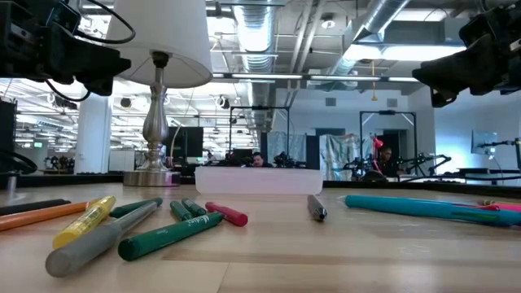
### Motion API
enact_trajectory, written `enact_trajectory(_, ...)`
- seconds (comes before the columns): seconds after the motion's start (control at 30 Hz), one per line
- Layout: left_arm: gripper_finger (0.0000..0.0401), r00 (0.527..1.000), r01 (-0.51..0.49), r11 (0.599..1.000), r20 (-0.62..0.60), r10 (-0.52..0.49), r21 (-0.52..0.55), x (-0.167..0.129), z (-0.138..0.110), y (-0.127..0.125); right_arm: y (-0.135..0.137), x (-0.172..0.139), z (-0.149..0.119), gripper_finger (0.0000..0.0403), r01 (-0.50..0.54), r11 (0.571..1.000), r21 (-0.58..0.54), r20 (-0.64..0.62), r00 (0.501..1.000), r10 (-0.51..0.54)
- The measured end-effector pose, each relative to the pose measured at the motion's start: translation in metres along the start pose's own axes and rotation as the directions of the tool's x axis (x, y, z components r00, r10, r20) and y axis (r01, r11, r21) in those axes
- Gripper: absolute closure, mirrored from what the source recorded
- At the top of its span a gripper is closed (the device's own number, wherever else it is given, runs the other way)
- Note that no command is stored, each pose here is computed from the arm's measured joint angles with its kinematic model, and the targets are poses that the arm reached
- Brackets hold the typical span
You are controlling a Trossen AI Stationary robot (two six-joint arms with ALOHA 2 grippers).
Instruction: Pick & place school supplies into a supply box
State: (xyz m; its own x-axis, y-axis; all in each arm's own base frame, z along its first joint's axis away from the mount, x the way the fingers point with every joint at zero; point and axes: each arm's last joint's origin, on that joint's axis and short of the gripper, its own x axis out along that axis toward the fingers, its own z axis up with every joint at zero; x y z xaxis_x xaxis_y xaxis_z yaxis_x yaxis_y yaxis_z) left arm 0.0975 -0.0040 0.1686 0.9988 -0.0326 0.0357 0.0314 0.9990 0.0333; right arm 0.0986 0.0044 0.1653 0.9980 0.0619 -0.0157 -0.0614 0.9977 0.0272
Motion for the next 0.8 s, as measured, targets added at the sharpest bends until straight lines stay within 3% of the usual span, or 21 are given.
enact_trajectory(0.8,0.0273,1.0,0.001,0.999,0.0,-0.001,-0.038,0.0,0.0,0.0,0.0001,0.0001,0.0008,0.031,-0.001,1.0,0.002,0.01,1.0,0.001)
